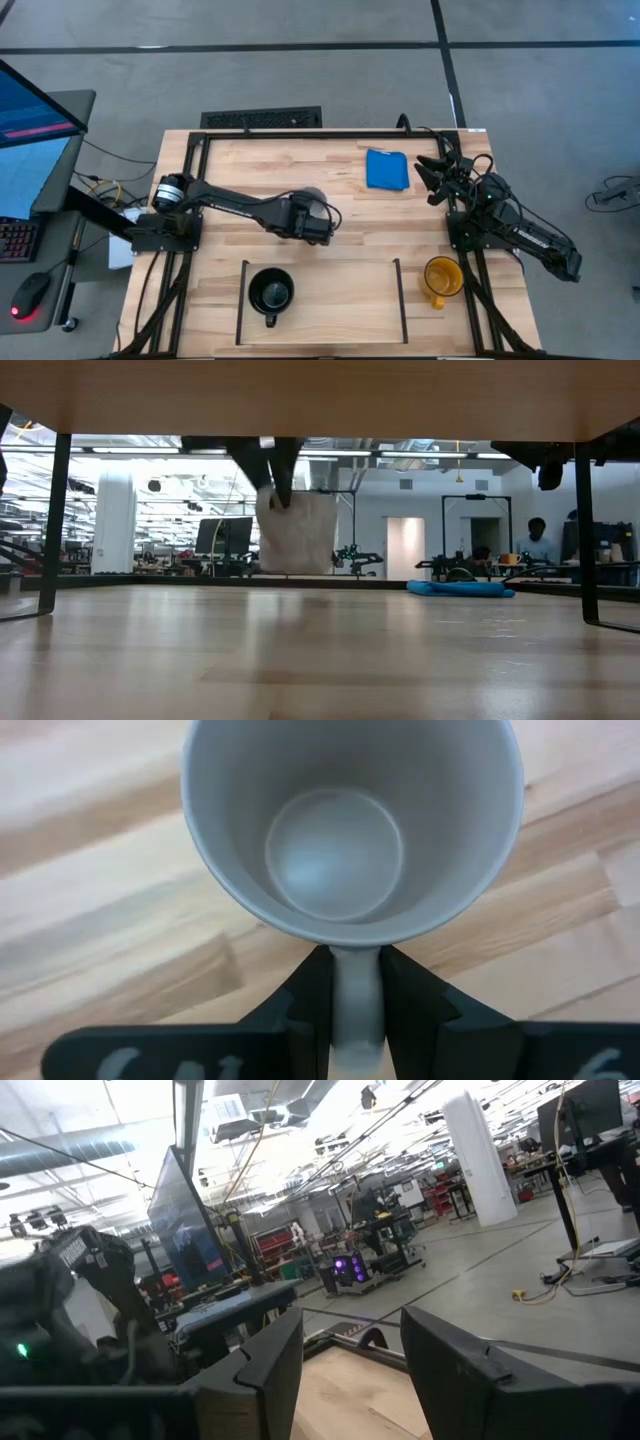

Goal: Stack small to large cups/mugs on shelf
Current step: Put the white mug on the shelf

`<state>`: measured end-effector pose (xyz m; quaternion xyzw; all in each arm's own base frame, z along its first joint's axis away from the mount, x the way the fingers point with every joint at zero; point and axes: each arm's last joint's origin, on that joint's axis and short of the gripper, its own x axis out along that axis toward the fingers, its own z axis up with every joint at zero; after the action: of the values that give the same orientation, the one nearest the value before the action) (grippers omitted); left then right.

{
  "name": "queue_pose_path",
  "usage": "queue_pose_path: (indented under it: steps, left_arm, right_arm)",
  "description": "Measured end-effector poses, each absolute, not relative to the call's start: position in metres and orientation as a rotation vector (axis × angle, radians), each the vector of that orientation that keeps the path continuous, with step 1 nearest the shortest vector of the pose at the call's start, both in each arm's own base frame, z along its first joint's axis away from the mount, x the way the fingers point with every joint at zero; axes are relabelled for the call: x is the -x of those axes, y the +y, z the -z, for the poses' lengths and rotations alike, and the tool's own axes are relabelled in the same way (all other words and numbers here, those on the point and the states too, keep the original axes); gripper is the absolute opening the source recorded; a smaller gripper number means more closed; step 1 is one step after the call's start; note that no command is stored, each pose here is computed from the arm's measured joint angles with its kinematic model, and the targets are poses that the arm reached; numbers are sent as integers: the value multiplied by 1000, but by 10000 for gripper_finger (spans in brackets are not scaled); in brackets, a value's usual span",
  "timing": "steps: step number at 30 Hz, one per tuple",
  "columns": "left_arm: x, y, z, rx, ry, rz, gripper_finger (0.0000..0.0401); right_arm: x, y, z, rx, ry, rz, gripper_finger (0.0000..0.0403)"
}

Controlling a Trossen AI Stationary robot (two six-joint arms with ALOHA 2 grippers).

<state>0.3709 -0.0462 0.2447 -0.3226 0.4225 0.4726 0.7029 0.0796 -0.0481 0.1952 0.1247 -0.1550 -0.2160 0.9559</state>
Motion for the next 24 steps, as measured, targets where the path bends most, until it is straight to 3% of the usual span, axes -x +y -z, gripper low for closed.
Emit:
queue_pose_path:
  steps: [13, 24]
  left_arm:
    - [-363, -51, -330, 671, 858, -1057, 50]
    - [-354, -90, -379, 698, 758, -872, 49]
  right_arm:
    - [-80, -48, -195, -255, -315, 438, 192]
    - [-80, -48, -195, -266, -318, 436, 193]
